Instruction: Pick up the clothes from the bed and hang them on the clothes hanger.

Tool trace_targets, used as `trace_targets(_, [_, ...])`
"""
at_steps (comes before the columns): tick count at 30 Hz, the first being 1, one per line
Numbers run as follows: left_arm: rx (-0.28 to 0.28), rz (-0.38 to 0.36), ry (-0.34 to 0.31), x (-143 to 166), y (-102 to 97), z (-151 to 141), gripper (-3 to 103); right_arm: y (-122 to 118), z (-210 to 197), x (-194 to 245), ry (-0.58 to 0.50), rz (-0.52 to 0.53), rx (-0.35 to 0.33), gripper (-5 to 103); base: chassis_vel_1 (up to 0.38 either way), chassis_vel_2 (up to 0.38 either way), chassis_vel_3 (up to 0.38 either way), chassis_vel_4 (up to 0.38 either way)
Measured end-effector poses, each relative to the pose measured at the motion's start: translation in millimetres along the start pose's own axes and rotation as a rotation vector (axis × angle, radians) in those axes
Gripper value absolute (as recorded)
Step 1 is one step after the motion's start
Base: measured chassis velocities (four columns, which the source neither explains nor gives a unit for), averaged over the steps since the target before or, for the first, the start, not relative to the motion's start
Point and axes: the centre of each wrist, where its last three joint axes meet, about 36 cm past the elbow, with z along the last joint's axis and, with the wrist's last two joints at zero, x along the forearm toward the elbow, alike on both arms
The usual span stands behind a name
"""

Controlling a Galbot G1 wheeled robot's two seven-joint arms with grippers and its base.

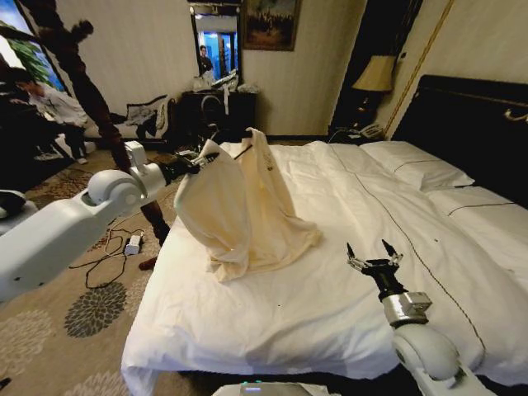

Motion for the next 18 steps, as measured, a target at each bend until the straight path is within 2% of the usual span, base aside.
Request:
trace_targets(6, [-0.025, -0.060, -0.024, 11.7, 15.9, -12.9, 18, 0.1, 0.0, -0.3, 0.001, -0.001, 0.000, 100, 0.000, 0.000, 0.000, 0.000])
trace_targets(14, [-0.051, -0.064, -0.031, 12.1, 12.2, -13.5, 18, 0.2, 0.1, -0.4, 0.001, 0.000, 0.001, 100, 0.000, 0.000, 0.000, 0.000])
trace_targets(18, [-0.059, -0.091, -0.051, 11.9, 20.5, -18.8, 18, 0.2, 0.1, -0.5, 0.001, 0.000, 0.001, 100, 0.000, 0.000, 0.000, 0.000])
